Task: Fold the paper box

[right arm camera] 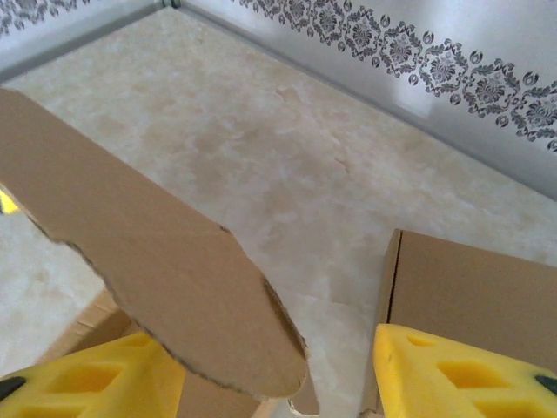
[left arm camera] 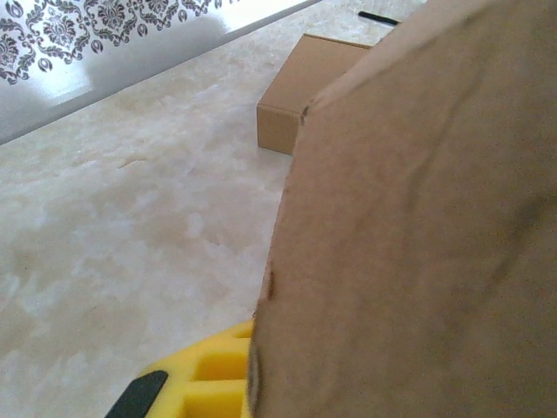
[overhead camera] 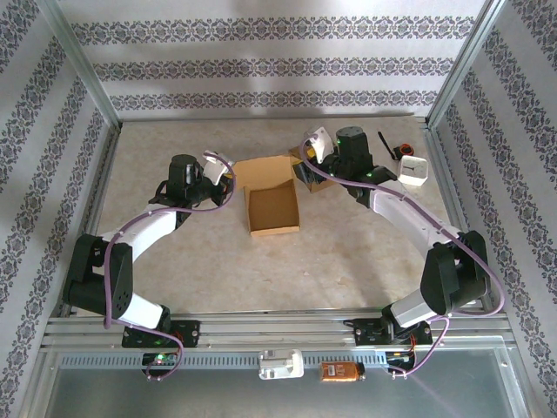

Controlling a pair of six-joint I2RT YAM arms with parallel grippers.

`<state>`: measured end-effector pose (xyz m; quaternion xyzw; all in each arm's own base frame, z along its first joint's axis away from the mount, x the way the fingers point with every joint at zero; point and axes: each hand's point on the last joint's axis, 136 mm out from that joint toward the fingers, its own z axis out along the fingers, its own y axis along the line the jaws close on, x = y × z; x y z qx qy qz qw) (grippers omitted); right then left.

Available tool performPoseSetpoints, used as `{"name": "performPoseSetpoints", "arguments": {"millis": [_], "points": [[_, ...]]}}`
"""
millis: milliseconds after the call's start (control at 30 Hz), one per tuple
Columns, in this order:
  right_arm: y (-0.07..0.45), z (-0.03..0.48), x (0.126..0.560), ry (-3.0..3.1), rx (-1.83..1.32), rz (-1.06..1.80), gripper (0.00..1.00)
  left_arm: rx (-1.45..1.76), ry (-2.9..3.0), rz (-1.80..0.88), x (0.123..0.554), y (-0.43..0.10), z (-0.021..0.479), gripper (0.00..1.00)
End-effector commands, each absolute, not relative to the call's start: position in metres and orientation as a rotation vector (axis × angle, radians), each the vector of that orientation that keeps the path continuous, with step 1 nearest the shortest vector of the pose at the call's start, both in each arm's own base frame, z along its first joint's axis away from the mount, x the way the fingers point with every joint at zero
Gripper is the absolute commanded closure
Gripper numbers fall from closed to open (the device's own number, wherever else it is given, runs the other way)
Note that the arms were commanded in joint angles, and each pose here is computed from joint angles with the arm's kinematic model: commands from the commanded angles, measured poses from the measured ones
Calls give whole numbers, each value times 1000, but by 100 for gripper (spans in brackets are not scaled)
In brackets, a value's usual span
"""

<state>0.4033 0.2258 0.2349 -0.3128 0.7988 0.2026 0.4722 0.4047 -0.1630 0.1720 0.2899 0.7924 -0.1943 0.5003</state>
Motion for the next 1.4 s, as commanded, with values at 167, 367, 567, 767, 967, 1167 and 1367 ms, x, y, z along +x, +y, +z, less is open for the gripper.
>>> {"name": "performPoseSetpoints", "arguments": {"millis": [167, 367, 567, 767, 967, 1167, 1367], "points": [[242, 218, 410, 1909, -820, 467, 53, 668, 1872, -537, 414, -168, 190, 99], [245, 204, 420, 1974, -707, 415, 71, 571, 1952, -541, 421, -162, 184, 98], [265, 196, 428, 1962, -559, 349, 85, 342, 1987, -536, 430, -167, 192, 94], [262, 204, 458, 1959, -236, 363, 88, 202, 1927, -404, 439, -176, 216, 87], [260, 201, 477, 1949, -30, 357, 90, 90, 1879, -350, 442, -184, 218, 84], [262, 195, 477, 1907, 49, 378, 93, 95, 1843, -386, 434, -200, 210, 83], [262, 181, 461, 1867, 56, 368, 93, 82, 1911, -392, 421, -205, 170, 83]]}}
